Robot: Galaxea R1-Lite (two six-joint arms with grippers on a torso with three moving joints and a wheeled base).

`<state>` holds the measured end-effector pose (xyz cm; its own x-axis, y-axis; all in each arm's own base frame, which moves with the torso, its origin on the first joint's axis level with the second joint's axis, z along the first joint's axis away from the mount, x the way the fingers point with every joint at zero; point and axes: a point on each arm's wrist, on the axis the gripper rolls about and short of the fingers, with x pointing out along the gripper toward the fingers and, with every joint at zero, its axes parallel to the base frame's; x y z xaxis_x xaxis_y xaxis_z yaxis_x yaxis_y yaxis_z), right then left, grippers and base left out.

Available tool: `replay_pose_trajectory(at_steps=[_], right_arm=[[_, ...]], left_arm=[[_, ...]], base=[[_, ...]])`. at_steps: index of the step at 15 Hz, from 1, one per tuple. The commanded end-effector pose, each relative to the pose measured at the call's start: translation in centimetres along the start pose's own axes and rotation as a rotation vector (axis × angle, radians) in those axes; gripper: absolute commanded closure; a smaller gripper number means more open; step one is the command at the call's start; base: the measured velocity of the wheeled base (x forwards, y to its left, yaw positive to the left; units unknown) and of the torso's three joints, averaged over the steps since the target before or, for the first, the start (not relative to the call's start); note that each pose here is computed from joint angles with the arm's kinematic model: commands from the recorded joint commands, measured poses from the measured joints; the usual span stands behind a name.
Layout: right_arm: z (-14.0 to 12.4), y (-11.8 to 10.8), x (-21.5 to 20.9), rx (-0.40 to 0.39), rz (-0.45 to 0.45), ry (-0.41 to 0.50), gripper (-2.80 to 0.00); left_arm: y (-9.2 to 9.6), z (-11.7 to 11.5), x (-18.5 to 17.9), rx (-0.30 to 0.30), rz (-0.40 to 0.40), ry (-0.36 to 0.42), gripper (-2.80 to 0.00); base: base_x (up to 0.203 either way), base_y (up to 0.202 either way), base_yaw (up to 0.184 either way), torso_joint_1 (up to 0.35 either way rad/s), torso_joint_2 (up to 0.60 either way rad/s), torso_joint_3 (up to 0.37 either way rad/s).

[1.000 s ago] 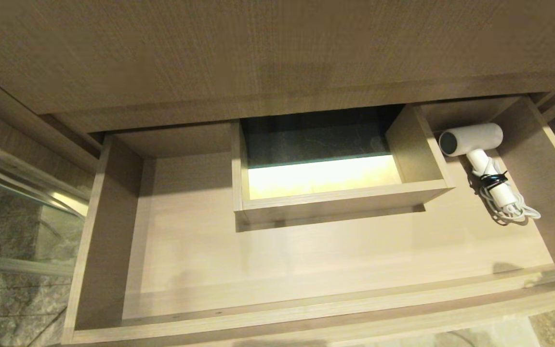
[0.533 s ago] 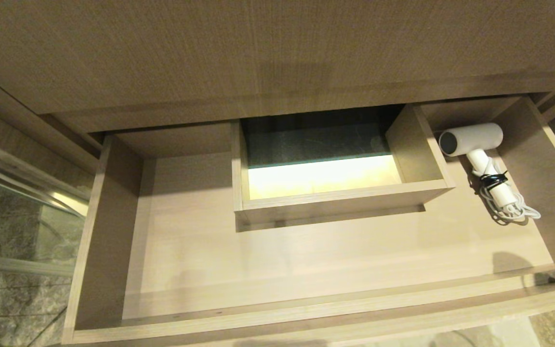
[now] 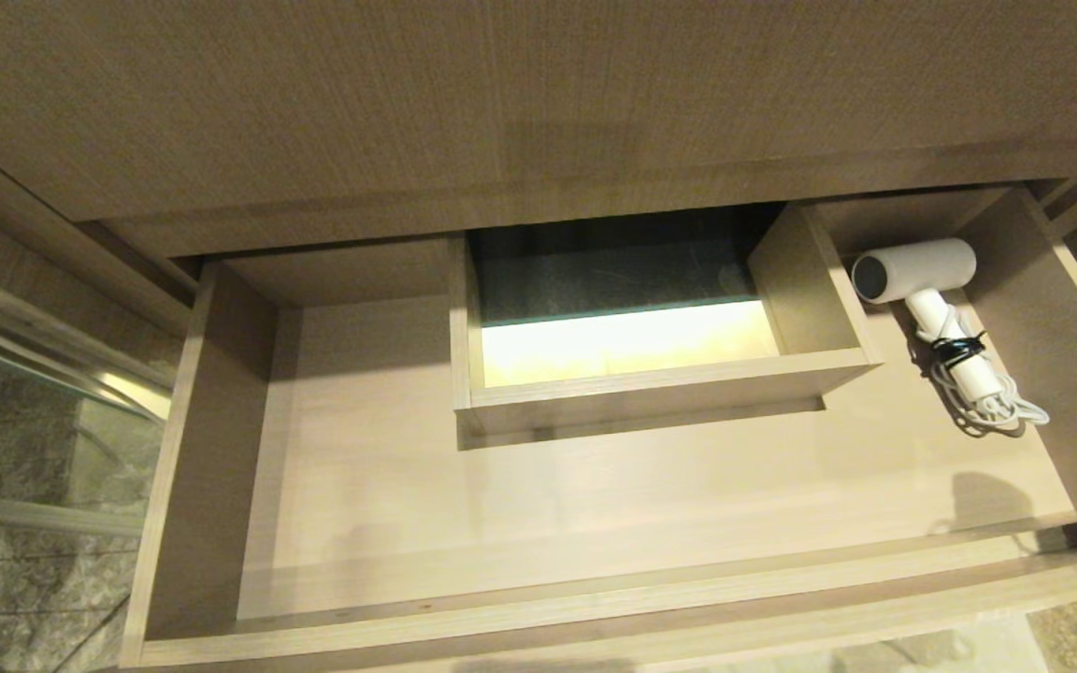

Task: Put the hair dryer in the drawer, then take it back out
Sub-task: Close the drawer

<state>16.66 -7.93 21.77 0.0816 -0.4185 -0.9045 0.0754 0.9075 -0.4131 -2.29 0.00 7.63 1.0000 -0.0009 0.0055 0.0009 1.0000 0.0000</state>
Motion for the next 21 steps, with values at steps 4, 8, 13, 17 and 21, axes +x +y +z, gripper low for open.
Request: replay_pose_trajectory(at_steps=[4,8,13,17,21], right_arm=[[2.0,0.4,0.4,0.11,-0.015,-0.077,0.0],[3.5,-0.1,-0.4,0.15,-0.053,-0.219,0.0],[6.1,-1.1,-2.4,0.247,-0.13,-0.53,0.0],[9.3,-2.2,-6.2,0.344,-0.205,-0.928,0.0],[7.8,-2.4,-8.8,0.237,-0.162,-1.08,0.0]], left_arm=[[0.0,0.0,0.0,0.0,-0.001,0.0,0.0],[0.0,0.0,0.0,0.0,-0.001,0.001,0.0],[0.0,0.0,0.0,0.0,-0.001,-0.001,0.0],[0.0,0.0,0.0,0.0,-0.001,0.001,0.0],[0.0,0.0,0.0,0.0,-0.001,0.001,0.0]], base=[[0.0,0.0,0.0,0.0,0.0,0.0],[0.0,0.0,0.0,0.0,0.0,0.0],[0.0,0.0,0.0,0.0,0.0,0.0],[0.0,0.0,0.0,0.0,0.0,0.0],[0.0,0.0,0.0,0.0,0.0,0.0]])
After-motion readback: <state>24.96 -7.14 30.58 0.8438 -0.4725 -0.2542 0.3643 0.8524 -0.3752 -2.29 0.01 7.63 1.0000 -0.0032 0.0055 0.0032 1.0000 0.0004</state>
